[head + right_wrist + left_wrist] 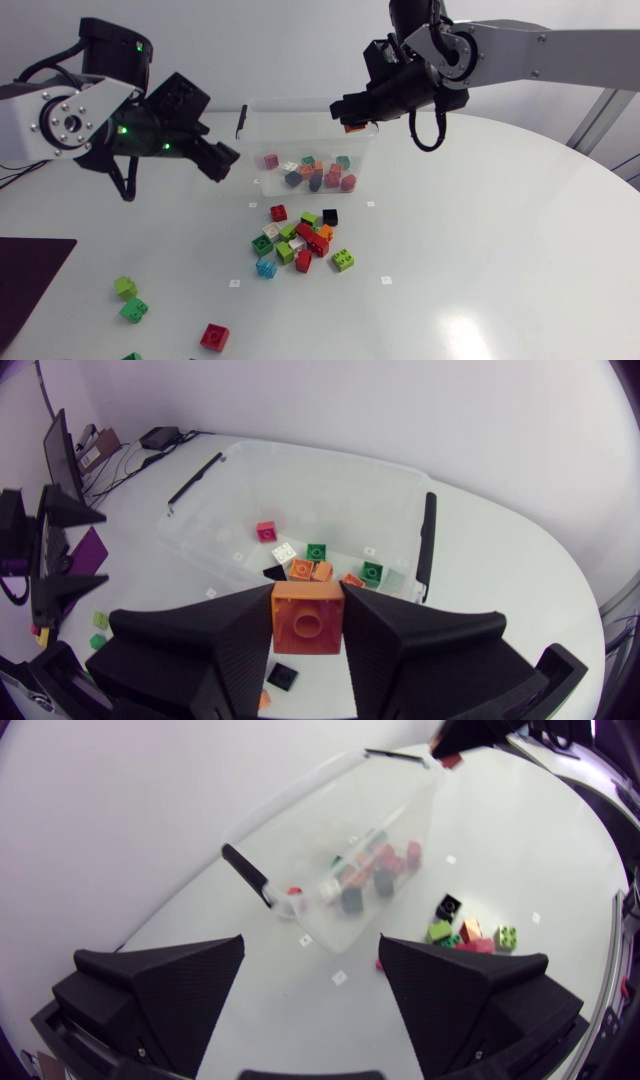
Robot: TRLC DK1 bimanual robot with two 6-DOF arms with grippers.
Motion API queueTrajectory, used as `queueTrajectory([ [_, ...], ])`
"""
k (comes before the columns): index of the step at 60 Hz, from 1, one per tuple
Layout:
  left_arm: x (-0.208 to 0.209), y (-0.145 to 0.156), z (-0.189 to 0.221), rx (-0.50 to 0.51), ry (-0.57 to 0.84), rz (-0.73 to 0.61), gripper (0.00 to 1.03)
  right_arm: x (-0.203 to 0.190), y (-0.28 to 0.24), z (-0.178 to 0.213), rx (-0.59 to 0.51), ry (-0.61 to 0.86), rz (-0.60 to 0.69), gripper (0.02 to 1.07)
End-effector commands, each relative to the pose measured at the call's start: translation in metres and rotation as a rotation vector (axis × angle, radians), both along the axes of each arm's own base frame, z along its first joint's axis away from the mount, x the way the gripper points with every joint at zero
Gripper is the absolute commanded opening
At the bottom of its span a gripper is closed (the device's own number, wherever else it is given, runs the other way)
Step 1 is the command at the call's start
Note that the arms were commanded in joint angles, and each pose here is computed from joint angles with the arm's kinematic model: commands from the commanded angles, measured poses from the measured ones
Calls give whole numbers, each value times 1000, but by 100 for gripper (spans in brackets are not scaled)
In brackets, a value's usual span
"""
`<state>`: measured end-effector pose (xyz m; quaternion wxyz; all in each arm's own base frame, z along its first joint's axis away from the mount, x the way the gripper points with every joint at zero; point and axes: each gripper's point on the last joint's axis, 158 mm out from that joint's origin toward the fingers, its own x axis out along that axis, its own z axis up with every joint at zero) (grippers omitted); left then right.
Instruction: Place the duplo bricks in the container
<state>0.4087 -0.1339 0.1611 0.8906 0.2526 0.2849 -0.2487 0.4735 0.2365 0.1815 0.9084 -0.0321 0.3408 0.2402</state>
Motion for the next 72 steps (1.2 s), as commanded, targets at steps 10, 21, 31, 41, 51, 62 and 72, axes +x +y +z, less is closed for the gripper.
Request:
queueTrajectory([
  [10,-64,9,-48,121,127,-180,94,35,5,-8,-11,-65,26,38],
  [21,-105,7,-73,173,205,-297,94,52,9,-16,-41,-114,60,38],
  [31,-134,3,-88,218,264,-385,94,66,13,-23,-87,-179,104,38],
  [41,-172,3,-106,279,338,-503,94,79,16,-24,-127,-242,141,39],
  [51,-192,7,-119,334,379,-603,94,90,8,-4,-129,-281,79,103],
  [62,-211,1,-132,375,440,-701,94,81,4,28,-115,-342,75,103],
  [72,-228,-1,-147,427,505,-771,93,63,-4,39,-128,-357,86,103],
])
